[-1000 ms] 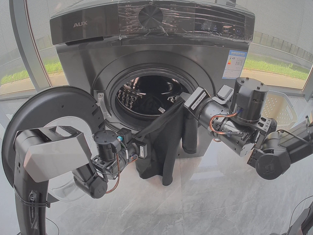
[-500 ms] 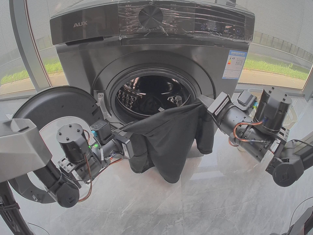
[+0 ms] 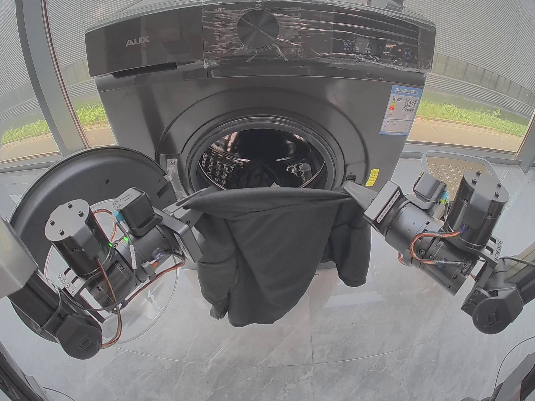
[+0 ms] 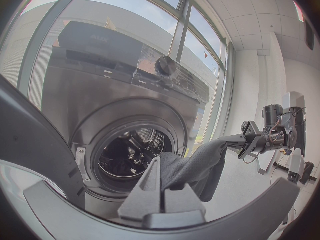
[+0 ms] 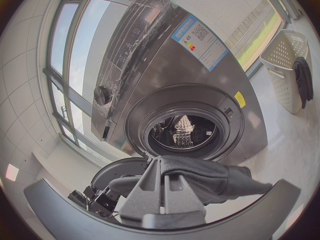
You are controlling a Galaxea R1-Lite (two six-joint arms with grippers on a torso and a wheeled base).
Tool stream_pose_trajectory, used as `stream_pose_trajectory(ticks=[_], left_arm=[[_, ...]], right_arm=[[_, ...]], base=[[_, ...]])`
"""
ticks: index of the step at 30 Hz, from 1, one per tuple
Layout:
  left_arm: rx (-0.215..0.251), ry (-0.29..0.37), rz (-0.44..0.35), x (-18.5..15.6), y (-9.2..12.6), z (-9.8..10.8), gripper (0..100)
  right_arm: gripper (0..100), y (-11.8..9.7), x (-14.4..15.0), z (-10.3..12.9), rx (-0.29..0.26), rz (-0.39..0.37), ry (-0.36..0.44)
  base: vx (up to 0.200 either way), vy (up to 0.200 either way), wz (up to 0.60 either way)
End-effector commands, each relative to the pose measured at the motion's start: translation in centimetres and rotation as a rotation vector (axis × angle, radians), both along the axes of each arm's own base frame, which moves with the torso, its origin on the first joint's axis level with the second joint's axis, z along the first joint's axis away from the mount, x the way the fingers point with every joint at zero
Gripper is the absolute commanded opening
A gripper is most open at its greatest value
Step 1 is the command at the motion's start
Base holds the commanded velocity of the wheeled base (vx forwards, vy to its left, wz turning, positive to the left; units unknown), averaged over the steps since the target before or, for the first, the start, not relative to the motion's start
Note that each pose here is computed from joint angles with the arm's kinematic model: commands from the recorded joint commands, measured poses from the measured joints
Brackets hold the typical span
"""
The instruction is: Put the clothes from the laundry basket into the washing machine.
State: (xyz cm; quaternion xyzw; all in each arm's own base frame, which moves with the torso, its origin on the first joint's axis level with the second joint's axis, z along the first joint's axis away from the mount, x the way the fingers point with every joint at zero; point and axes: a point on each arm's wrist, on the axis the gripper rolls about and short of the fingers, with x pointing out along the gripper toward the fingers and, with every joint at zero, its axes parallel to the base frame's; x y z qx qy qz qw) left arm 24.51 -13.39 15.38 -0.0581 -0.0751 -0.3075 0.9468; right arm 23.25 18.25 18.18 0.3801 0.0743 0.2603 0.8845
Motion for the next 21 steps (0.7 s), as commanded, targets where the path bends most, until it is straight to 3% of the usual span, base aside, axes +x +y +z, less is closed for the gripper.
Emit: stream_pose_trajectory(ticks=[1,6,21], left_arm=[[-0.024,-0.044,0.008,-0.7,0.57,1.39,0],[-0.029,-0.051,0.012,-0.6,0.62,1.6,0],[-0.04,-0.066,0.013,-0.19,0.36,1.98,0]], right_arm=[[0,-0.27,-0.1,0.31,-0.002,-0.008,-0.03],[0,-0.35,-0.27,0.69,-0.007,-0.013,-0.074],[0,-0.42,-0.65,0.74,-0.008,-0.004,-0.078]], base=[[0.0,0.0,0.0],[0.0,0.0,0.0],[0.0,0.0,0.0]])
